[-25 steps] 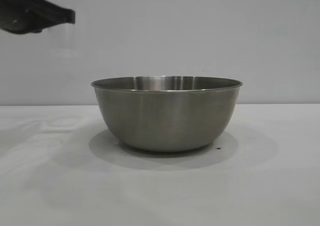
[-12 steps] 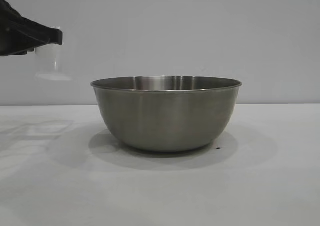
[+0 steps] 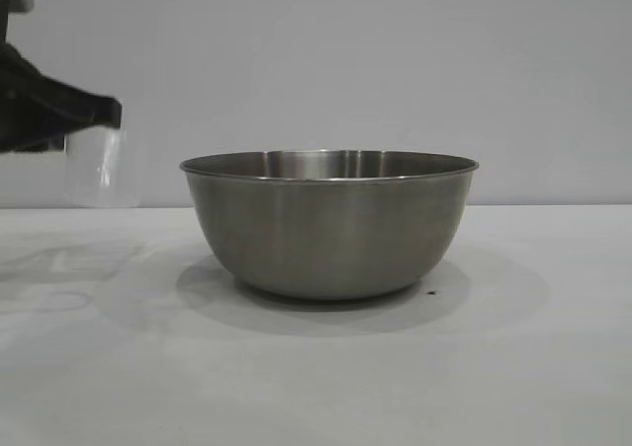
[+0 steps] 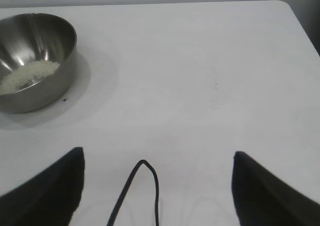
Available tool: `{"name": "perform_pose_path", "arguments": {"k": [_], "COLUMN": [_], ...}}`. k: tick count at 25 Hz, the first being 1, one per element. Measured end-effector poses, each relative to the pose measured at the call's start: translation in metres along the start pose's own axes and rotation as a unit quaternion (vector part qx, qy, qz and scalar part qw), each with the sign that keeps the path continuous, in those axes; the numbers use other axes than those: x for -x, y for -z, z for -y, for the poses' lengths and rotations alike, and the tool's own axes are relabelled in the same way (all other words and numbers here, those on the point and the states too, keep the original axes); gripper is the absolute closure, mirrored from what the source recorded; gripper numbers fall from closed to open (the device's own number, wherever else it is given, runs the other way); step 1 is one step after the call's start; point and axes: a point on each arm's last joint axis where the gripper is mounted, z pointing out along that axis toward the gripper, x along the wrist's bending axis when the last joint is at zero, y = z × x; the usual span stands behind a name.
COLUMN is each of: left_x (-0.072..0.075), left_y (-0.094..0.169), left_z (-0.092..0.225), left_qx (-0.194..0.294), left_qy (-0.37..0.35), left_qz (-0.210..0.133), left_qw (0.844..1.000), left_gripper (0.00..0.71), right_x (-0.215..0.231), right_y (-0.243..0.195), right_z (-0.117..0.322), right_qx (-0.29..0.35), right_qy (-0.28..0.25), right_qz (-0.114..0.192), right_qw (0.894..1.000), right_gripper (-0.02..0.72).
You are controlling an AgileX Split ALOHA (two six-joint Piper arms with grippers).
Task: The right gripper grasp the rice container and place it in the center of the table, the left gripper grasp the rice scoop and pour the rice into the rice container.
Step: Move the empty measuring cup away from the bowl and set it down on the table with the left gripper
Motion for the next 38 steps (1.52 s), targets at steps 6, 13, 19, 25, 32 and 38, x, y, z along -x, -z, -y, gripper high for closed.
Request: {"name": "perform_pose_path", "arguments": {"k": [6,13,19,25,32,38], "left_x": [-0.001,-0.004,-0.01,-0.021,-0.028,-0.032], "left_y": [-0.003,0.003,0.015,0.036,0.067,0.092], "left_z": [0.025,0.034,0.042,0.059,0.075,0.07], "left_qx": [-0.036,-0.039,-0.032,-0.068,-0.12,-0.126], "left_qy": [0.005,-0.009,-0.025,-0.042,-0.07,-0.08], "left_qz": [-0.001,0.007,0.006,0.0,0.04,0.067], "left_qw": [0.999,0.999,0.999,0.997,0.989,0.987], "left_gripper": [0.71,0.66,0.411,0.367,0.382,0.382], "right_x": [0.0,0.0,0.0,0.0,0.0,0.0], "right_y": [0.0,0.0,0.0,0.0,0.0,0.0], "right_z": [0.0,0.0,0.0,0.0,0.0,0.0], "right_qx": [0.0,0.0,0.0,0.0,0.0,0.0], "right_qy": [0.0,0.0,0.0,0.0,0.0,0.0], "right_qz": [0.0,0.0,0.0,0.0,0.0,0.0], "right_qw": [1.0,1.0,1.0,1.0,1.0,1.0], "right_gripper": [0.141,0.141,0.141,0.141,0.141,0.141]}}
